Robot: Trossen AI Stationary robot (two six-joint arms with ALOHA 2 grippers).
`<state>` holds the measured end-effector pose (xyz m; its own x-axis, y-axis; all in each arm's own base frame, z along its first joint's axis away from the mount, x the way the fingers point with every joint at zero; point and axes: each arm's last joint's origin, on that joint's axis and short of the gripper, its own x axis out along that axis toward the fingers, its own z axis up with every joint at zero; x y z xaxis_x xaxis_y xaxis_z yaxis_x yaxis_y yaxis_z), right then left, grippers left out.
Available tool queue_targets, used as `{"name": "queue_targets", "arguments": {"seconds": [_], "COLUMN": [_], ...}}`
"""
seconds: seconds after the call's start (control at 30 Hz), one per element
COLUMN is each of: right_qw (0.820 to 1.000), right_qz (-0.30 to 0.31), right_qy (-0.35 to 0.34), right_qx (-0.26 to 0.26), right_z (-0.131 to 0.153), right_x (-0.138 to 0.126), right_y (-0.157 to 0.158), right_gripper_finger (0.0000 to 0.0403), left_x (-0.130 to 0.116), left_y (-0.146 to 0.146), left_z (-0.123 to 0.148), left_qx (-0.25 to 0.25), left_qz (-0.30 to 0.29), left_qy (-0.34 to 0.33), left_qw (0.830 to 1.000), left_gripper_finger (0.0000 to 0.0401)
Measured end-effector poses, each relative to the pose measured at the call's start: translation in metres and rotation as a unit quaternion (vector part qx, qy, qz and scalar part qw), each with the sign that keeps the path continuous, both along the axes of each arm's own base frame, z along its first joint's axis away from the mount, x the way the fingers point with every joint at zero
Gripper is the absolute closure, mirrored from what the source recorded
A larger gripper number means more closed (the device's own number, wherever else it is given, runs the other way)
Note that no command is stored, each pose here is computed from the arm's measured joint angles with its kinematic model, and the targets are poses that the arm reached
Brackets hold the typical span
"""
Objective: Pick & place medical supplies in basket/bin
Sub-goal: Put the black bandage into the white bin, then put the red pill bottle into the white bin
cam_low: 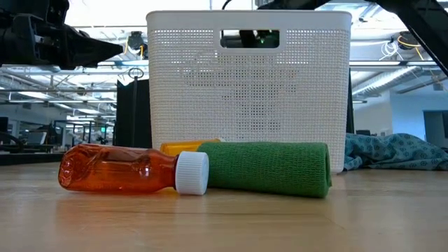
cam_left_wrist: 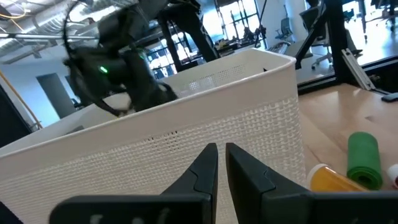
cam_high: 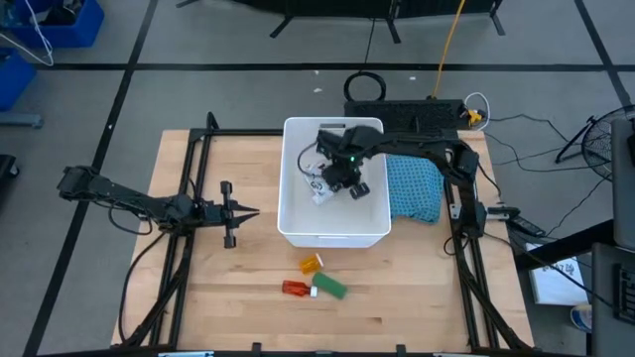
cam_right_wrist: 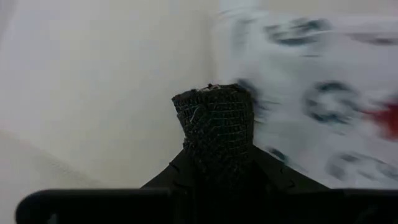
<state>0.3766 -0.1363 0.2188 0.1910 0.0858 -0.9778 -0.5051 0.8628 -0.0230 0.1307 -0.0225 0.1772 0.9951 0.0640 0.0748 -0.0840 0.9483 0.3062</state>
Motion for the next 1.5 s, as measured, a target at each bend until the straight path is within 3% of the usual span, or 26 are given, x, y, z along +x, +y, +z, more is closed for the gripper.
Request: {"name": "queue_targets", "arguments": {"seconds": [0.27, 0.4, 0.67, 0.97, 1.17, 1.5], "right_qw": [0.999, 0.999, 0.999, 0.999, 0.997, 0.997], "right_qz": [0.026, 0.026, 0.019, 0.006, 0.001, -0.013], "right_qy": [0.039, 0.039, 0.029, 0.019, 0.029, -0.001], "right_qx": [-0.013, -0.013, -0.027, -0.033, -0.068, -0.076], "right_z": [-0.049, -0.061, -0.062, -0.062, -0.061, -0.038], "right_x": [-0.013, -0.017, -0.016, -0.014, -0.014, -0.018], "right_y": [0.014, 0.015, 0.014, 0.013, 0.012, 0.014], "right_gripper_finger": [0.0328, 0.0328, 0.0319, 0.0254, 0.0212, 0.0186], "left_x": [0.0, 0.0, 0.0, 0.0, 0.0, 0.0], "left_y": [0.0, 0.0, 0.0, 0.0, 0.0, 0.0], "left_z": [-0.001, -0.001, -0.001, -0.001, -0.001, -0.001], "left_qx": [-0.006, -0.009, -0.009, -0.011, -0.012, -0.012], "left_qz": [-0.001, -0.001, -0.001, -0.001, -0.001, -0.001], "left_qy": [0.005, 0.005, 0.004, 0.004, 0.004, 0.004], "left_qw": [1.0, 1.0, 1.0, 1.0, 1.0, 1.0], "left_gripper_finger": [0.0364, 0.0364, 0.0364, 0.0364, 0.0364, 0.0364]}}
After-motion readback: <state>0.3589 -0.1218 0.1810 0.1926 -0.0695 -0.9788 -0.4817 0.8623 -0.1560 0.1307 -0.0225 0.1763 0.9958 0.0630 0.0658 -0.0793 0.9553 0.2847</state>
